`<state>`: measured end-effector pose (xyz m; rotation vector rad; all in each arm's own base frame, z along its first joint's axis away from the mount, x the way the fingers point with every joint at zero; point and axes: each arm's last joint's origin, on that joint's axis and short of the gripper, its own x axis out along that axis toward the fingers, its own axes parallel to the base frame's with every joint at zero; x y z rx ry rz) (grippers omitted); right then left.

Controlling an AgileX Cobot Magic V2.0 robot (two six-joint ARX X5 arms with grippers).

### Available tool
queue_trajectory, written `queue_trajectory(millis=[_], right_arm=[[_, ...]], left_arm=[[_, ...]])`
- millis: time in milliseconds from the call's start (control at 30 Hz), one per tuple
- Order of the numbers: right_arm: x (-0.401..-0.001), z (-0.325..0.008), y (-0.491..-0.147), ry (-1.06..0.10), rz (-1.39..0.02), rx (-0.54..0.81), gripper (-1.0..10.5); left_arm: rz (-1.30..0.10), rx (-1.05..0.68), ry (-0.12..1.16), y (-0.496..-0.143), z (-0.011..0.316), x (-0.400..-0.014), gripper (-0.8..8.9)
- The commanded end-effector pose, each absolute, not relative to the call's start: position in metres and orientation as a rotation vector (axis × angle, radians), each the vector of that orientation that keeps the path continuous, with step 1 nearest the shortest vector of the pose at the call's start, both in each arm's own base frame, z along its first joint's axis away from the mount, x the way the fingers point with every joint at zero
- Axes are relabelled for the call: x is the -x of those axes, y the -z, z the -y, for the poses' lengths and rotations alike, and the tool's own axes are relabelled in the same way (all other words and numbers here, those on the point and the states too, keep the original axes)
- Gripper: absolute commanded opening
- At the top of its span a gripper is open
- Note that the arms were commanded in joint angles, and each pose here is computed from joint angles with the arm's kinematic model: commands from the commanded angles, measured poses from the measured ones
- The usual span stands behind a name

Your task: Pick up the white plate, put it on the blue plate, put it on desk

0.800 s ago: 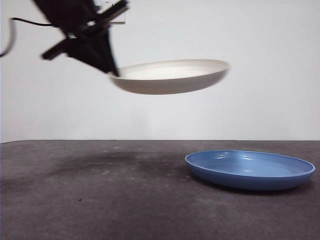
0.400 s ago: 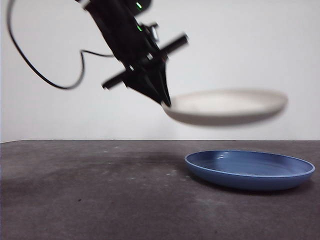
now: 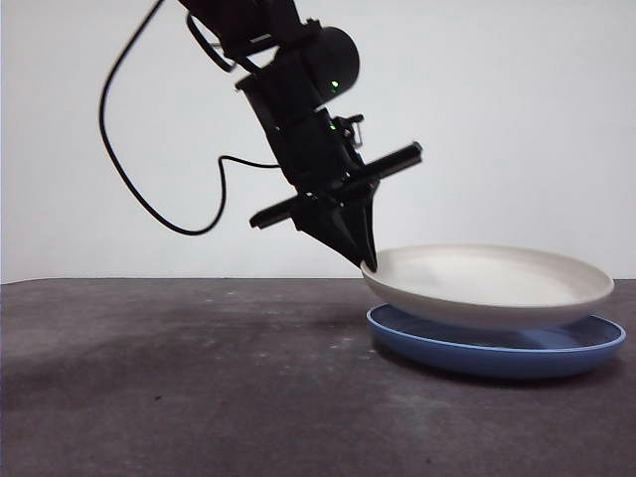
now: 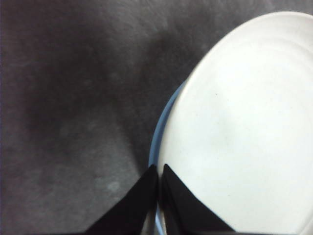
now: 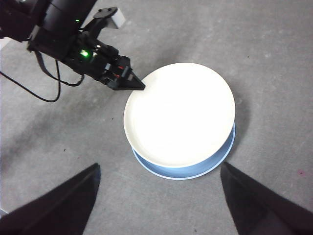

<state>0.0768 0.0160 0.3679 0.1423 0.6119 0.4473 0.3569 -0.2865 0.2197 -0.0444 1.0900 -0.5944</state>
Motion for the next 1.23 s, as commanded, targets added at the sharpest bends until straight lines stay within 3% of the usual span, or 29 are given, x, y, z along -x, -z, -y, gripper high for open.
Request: queue_trajectory(millis=[33,233,400,533,667,800,967,1100,1233], right_arm=[[-0.076,-0.016,-0.373,-0.445,-0.599,-0.148,3.9],[-0.077,-0.015,-0.372,-0.419,-0.599,-0.137,3.9],[-0.077,-0.015,-0.372,-0.419,-0.599,-0.137,3.9],[-0.076,-0.015,-0.372,-0.417,-0.605,-0.137,3.9],[-0.077,-0.015,-0.372,-0.416,-0.607,-0.136,3.9],[-0.077,-0.015,-0.371,-0.411,-0.607,-0.134,3.9],[-0.077,-0.014,-0.371,-0.372,-0.609,-0.121,3.9],[-0.077,-0.014,-0.371,-0.372,-0.609,-0.121,3.9],[-0.079,-0.014,-0.371,-0.372,-0.615,-0.122,3.9]], left_arm=[[-1.098,0.043,0.598,-0.211,0.298,-0.36,0.1],[-1.155,0.016,0.591,-0.192,0.304,-0.357,0.12],[-1.157,0.013,0.597,-0.192,0.306,-0.355,3.39],[-1.158,0.006,0.605,-0.203,0.305,-0.353,3.48],[-1.039,-0.006,0.658,-0.256,0.292,-0.347,3.48],[-0.846,0.033,0.691,-0.334,0.258,-0.327,3.48],[-0.65,0.038,0.681,-0.418,0.193,-0.285,3.47],[-0.614,0.013,0.622,-0.443,0.141,-0.248,3.44],[-0.633,0.015,0.629,-0.428,0.106,-0.209,3.44]])
